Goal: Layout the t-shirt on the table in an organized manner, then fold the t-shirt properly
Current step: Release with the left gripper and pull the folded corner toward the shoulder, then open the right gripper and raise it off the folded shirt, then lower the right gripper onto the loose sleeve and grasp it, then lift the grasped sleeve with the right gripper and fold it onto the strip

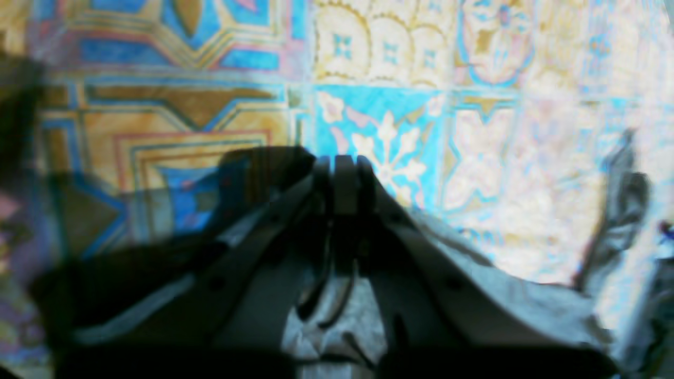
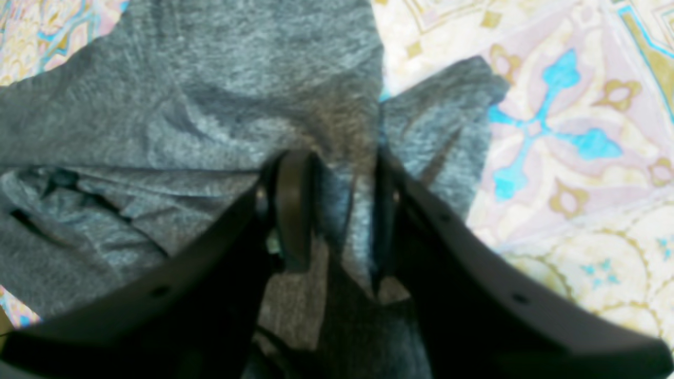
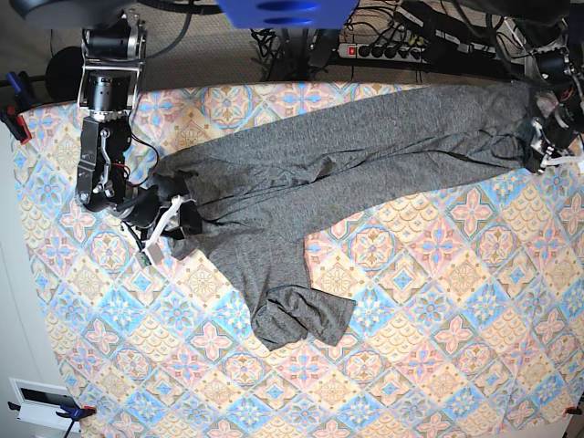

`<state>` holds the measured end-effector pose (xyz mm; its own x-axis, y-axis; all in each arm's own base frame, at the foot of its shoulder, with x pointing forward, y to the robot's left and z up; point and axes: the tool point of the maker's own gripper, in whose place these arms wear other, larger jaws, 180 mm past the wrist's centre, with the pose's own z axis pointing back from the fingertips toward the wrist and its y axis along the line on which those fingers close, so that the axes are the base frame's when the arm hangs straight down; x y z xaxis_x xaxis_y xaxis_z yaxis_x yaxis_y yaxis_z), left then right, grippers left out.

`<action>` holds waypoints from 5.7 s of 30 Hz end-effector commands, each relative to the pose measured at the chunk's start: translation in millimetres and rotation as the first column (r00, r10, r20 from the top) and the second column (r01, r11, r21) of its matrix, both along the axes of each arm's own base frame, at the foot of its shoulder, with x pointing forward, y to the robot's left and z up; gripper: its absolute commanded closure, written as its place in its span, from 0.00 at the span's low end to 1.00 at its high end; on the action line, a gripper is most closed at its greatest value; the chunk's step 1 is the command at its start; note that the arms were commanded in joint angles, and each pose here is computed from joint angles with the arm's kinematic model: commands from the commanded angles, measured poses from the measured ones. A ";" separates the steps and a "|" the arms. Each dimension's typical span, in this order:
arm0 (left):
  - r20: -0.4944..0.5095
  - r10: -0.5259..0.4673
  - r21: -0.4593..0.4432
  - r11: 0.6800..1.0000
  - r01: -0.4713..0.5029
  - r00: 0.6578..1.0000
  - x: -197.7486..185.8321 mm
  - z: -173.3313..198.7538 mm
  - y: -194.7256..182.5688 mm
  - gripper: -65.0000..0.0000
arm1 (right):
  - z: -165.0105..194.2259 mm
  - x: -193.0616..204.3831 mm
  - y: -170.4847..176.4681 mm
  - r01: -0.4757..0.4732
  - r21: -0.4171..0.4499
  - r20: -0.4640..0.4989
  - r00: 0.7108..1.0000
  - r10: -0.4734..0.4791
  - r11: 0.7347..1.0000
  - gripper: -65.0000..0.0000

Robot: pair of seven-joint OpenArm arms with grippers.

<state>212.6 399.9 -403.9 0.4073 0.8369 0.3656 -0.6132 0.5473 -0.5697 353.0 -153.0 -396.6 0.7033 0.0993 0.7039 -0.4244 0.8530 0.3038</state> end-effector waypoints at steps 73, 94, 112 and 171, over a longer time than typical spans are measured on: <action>-0.067 -0.007 0.032 0.999 0.010 0.998 -44.5 3.5 8.6 0.50 | 18.5 111.4 11.5 0.119 0.203 0.076 0.988 -0.137 0.972 0.51; -0.065 -0.002 0.010 1.000 0.003 0.998 -46.3 -1.6 1.8 0.50 | -8.6 87.5 125.2 -0.130 0.115 0.039 0.991 0.126 0.985 0.50; -0.058 0.000 0.007 1.000 0.000 0.998 -43.8 -1.9 0.2 0.50 | 28.4 115.3 141.8 -0.154 0.129 0.119 0.983 0.139 0.980 0.57; -0.045 -0.005 0.006 1.000 0.005 0.999 -35.5 -0.3 -1.4 0.50 | 85.6 -78.0 128.9 -0.308 -0.123 0.347 0.877 0.332 0.943 1.00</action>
